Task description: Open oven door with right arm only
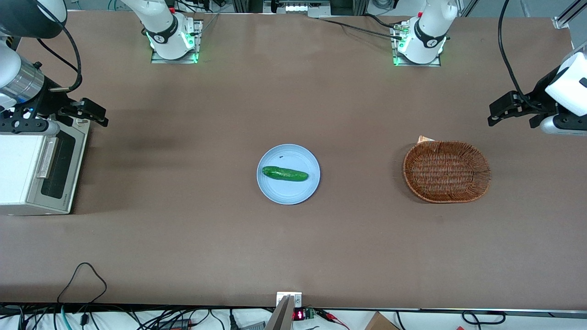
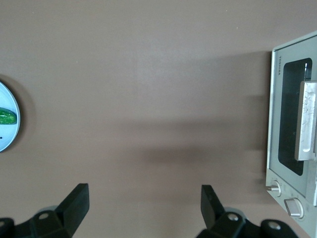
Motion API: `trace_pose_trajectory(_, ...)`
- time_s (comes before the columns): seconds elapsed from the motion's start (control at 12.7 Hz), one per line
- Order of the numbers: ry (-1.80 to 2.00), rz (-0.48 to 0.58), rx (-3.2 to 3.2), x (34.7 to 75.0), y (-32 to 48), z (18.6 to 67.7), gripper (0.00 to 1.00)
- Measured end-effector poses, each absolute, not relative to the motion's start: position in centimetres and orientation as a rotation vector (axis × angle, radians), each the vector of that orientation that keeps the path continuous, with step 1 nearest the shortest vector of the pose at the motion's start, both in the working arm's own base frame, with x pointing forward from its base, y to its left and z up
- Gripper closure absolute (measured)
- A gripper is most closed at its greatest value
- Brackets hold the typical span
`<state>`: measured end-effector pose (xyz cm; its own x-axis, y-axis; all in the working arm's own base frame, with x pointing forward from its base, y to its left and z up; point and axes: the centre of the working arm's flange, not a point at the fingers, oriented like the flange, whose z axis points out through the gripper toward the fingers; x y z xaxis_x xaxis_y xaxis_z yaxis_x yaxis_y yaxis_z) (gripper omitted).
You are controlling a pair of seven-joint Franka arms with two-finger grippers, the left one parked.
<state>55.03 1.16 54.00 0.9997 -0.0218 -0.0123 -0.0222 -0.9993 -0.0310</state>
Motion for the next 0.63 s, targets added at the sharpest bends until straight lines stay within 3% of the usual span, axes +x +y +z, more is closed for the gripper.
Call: trace_pose_trajectory(0.63, 0.035, 0.014, -3.11, 55.14, 1.12, 54.12, 0.0)
